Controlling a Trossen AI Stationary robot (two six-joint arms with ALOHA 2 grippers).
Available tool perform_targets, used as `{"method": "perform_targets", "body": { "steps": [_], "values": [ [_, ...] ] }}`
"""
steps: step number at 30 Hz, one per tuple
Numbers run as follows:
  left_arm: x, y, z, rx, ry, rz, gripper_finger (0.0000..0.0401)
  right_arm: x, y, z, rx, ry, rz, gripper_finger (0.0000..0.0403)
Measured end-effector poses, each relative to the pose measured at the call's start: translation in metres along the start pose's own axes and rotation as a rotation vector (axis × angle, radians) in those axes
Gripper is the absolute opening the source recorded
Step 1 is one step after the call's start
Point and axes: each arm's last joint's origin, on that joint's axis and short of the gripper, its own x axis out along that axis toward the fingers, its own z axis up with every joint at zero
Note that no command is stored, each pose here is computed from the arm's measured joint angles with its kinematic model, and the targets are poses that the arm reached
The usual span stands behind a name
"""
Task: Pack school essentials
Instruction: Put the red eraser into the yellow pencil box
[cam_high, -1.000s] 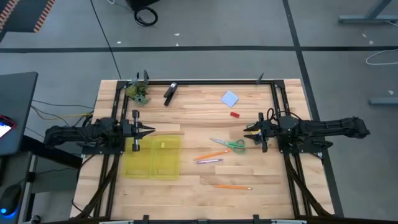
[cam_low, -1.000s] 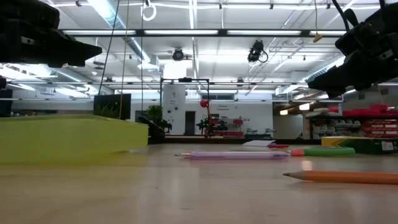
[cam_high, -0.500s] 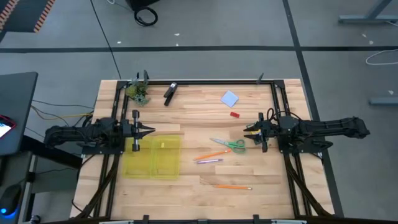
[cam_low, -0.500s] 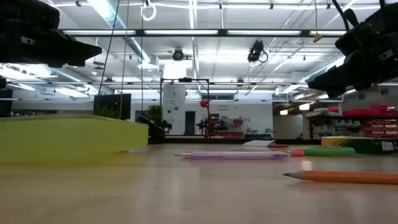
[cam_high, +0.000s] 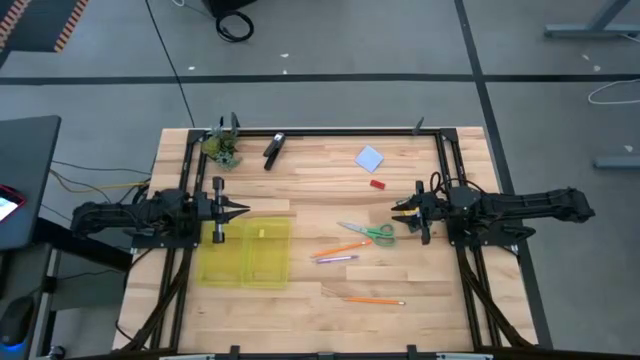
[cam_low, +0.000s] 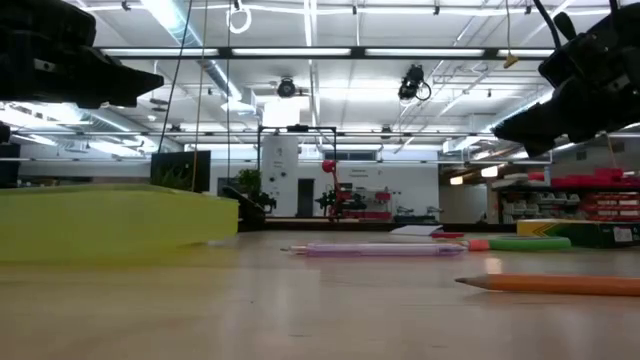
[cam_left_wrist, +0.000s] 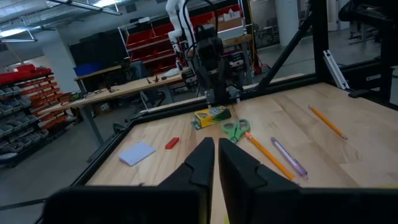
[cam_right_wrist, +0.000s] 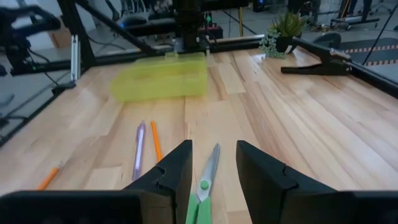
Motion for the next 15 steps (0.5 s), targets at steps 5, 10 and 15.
{"method": "perform_targets", "body": {
  "steps": [5, 10, 15],
  "values": [
    [0.0, 0.0, 0.0001, 0.0, 0.0, 0.0, 0.0032, -0.0001, 0.0016, 0.004, 0.053, -0.036, 0.048, 0.0131],
    [0.0, 0.0, 0.0001, 0.0, 0.0, 0.0, 0.004, -0.0002, 0.0019, 0.0056, 0.118, -0.052, 0.053, 0.0131],
    [0.0, 0.0, 0.0001, 0.0, 0.0, 0.0, 0.0038, -0.0003, 0.0014, 0.0079, 0.145, -0.078, 0.034, 0.0131]
  ]
}}
